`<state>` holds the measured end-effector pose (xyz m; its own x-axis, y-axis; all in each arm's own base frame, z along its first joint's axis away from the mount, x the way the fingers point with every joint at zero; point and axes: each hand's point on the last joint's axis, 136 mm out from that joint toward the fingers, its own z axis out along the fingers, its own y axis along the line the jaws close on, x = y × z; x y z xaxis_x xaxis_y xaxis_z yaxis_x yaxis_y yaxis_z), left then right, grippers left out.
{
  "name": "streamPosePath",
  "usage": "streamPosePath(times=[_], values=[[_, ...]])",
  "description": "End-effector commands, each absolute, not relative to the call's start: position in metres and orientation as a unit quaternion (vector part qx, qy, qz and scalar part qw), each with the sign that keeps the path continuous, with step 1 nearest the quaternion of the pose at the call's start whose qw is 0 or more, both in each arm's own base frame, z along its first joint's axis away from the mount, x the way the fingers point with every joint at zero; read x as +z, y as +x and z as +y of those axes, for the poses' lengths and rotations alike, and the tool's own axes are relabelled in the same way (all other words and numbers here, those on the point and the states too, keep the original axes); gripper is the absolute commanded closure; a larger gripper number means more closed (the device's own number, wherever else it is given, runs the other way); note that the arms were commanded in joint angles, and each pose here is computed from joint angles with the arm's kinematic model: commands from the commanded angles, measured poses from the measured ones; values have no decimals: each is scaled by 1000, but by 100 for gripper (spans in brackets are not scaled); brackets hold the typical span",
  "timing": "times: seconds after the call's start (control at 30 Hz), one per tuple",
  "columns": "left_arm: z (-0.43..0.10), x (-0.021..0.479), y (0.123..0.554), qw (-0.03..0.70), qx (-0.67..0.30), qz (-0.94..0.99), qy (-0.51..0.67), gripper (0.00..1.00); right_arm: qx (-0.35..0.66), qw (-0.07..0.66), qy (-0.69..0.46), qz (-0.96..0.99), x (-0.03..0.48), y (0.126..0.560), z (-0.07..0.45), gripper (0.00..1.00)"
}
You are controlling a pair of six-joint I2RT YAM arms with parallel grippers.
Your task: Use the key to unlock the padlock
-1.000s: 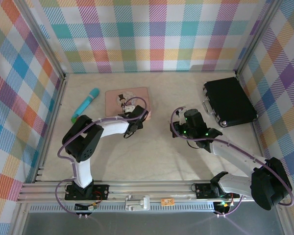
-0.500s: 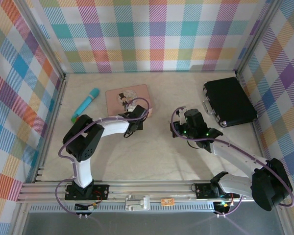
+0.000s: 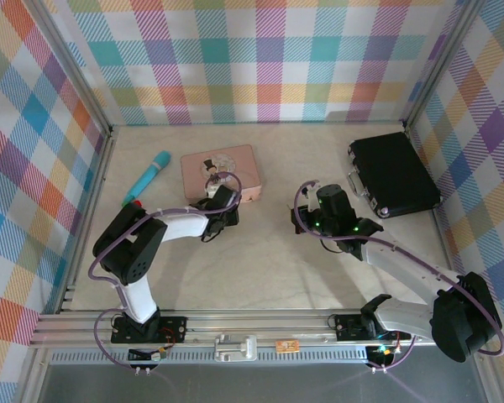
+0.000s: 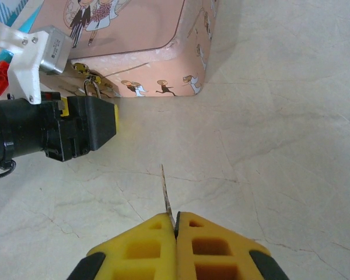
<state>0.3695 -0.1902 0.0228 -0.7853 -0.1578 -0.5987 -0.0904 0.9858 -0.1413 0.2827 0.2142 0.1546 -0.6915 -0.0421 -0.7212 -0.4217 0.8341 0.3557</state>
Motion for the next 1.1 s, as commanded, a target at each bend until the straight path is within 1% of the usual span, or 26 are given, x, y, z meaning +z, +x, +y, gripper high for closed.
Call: streamPosePath(times=[0.0,0.1,0.2,0.37,0.43,0.53,0.67,0.7,0.8,0.83,0.9,0.93,1.07], values=[[-232,8,372,302,-187,933,-60,47,265,389,-132,872,175,284,215,100],[-239,4,372,299,-223,926,-62,51,265,391,-132,872,177,285,215,100],[-243,0,372,296,-239,923,-61,54,266,390,-133,872,178,287,216,100],[-237,-3,372,289,-238,925,-69,53,279,387,-130,869,181,289,222,100],[-235,-3,371,286,-244,924,-72,54,291,384,-131,867,183,290,227,100],[-233,-3,367,282,-249,923,-76,61,302,377,-130,866,180,292,233,100],[-227,-6,363,286,-251,920,-91,73,308,362,-129,870,174,295,239,100],[-224,-7,363,287,-254,918,-98,75,310,361,-128,870,175,295,240,100],[-222,-10,364,278,-263,917,-108,75,315,361,-125,869,176,295,241,100],[-222,-12,362,275,-265,917,-112,73,316,361,-124,869,175,295,241,100],[-222,-16,357,265,-273,916,-123,63,317,361,-123,868,177,294,240,100],[-221,-18,354,264,-276,915,-130,61,317,362,-123,868,178,294,240,100],[-215,-24,347,260,-281,910,-159,61,318,364,-121,867,180,293,239,100]])
